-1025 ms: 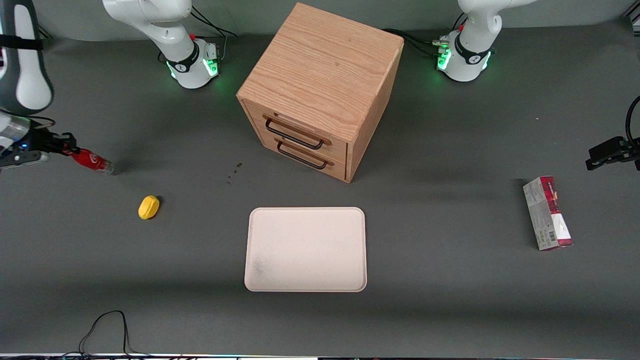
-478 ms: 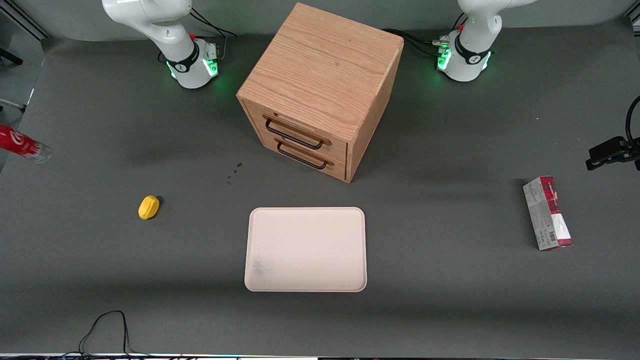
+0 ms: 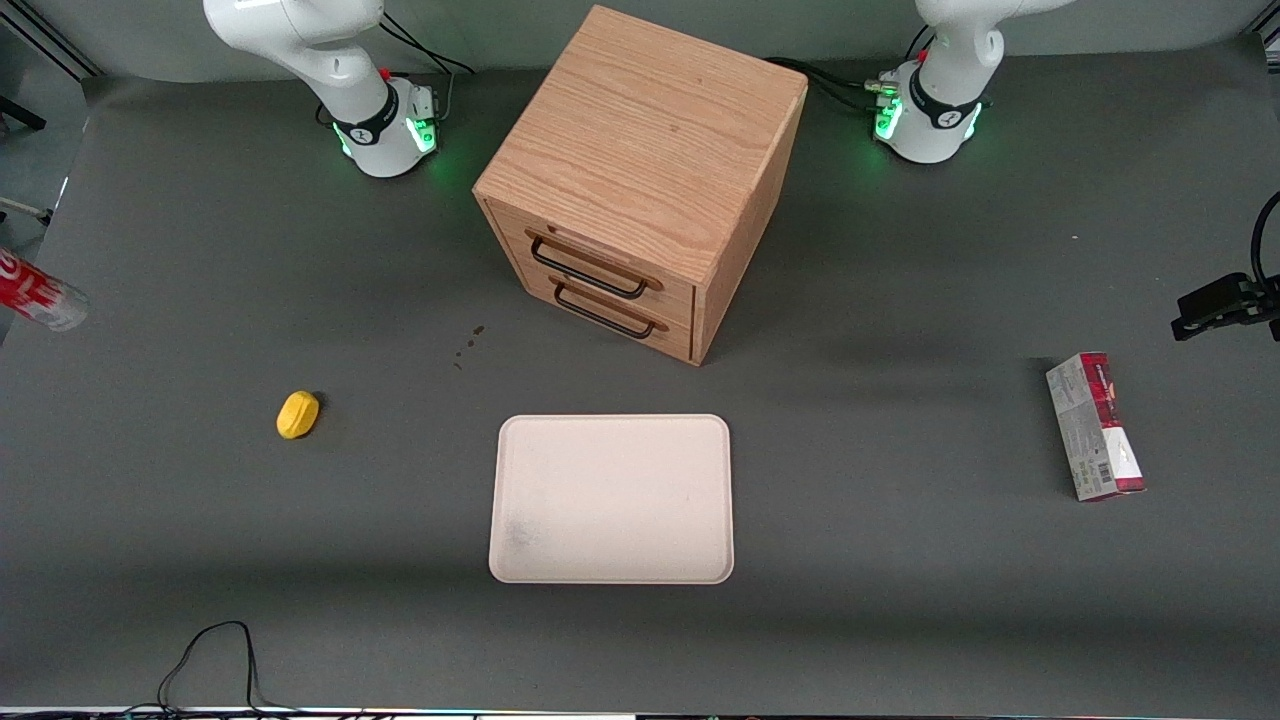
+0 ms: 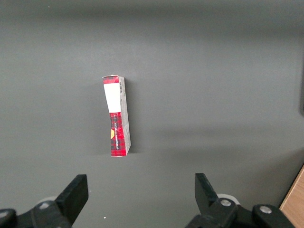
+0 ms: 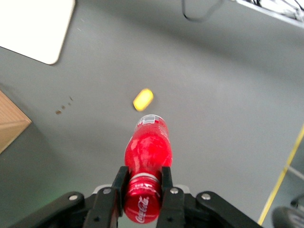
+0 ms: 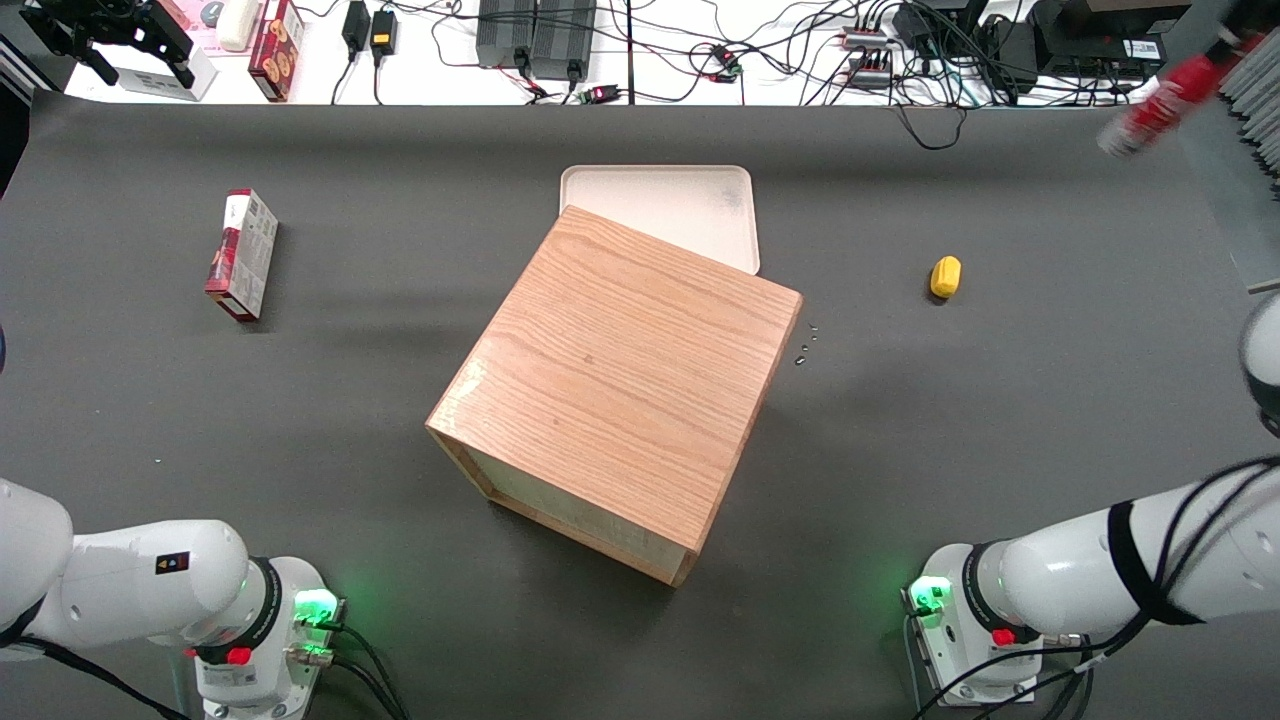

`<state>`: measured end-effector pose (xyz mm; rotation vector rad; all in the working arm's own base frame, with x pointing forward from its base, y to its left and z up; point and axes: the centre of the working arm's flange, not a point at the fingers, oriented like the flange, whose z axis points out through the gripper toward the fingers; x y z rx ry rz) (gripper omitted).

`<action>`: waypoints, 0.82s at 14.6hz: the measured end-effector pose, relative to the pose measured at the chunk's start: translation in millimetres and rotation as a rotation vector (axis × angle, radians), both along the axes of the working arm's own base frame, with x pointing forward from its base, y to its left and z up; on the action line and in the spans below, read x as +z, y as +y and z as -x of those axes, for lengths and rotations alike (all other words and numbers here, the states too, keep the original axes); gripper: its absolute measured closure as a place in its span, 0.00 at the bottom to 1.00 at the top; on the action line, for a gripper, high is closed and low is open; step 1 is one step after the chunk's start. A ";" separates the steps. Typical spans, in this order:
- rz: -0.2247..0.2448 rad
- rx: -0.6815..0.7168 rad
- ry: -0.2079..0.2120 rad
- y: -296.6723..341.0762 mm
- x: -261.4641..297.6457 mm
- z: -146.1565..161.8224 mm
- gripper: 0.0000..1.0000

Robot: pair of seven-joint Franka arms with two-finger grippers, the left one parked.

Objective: Place coke bottle on tray
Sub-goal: 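Carry the held bottle over to the cream tray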

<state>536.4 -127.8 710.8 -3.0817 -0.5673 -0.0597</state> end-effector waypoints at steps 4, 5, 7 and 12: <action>0.015 0.087 -0.016 135.5 -21.3 -77.7 0.69; 0.003 0.080 -0.016 169.9 -30.0 -89.9 0.69; -0.021 0.084 -0.012 230.8 -47.2 -103.7 0.69; 0.043 0.118 -0.028 374.2 -93.5 -102.2 0.69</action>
